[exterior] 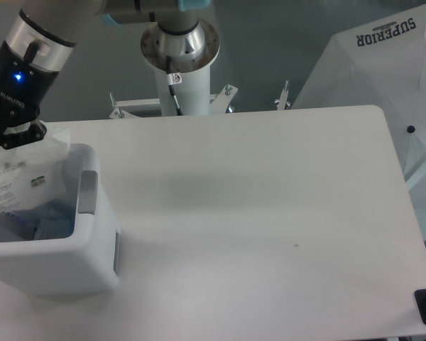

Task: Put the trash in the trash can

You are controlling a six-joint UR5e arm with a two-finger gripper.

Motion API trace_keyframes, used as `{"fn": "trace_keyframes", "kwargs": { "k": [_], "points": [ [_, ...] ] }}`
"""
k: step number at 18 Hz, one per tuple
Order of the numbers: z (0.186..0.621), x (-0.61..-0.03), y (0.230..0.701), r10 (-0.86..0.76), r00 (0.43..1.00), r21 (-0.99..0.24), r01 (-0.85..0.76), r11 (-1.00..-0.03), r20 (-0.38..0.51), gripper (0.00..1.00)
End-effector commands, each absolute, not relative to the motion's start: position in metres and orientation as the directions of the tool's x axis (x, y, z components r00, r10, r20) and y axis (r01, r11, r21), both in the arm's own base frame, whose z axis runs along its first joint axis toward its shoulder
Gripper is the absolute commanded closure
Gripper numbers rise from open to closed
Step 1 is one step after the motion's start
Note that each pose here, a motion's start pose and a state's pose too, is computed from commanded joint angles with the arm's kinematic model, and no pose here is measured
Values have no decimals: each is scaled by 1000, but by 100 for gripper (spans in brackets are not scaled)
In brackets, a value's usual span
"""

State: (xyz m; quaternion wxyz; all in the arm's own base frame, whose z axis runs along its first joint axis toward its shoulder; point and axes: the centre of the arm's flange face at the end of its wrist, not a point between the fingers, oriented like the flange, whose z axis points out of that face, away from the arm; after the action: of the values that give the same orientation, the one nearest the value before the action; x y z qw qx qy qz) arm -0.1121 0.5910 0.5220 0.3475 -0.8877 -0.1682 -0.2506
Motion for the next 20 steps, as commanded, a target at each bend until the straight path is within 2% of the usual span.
{"fn": "trace_keyframes", "kwargs": {
  "k": [1,2,4,5,6,7,9,12,14,17,20],
  "points": [
    [522,-118,600,127,816,-533,477,-699,563,96],
    [524,-124,605,133,814,-533,484,-694,565,89],
    [516,-128,611,146,807,-519,493,-698,572,88],
    [513,-128,611,145,808,-517,491,-701,571,80],
    [510,-130,612,142,811,-518,486,-704,567,58],
    [510,-131,612,141,812,-520,484,-703,566,44],
    [509,-132,611,144,813,-520,486,-703,565,0],
    [510,-139,608,154,812,-521,493,-697,563,0],
    [514,-156,602,172,830,-542,489,-683,531,0],
    [525,-217,574,258,897,-619,436,-653,359,0],
    [520,-269,542,326,939,-640,317,-700,109,0]
  ]
}}
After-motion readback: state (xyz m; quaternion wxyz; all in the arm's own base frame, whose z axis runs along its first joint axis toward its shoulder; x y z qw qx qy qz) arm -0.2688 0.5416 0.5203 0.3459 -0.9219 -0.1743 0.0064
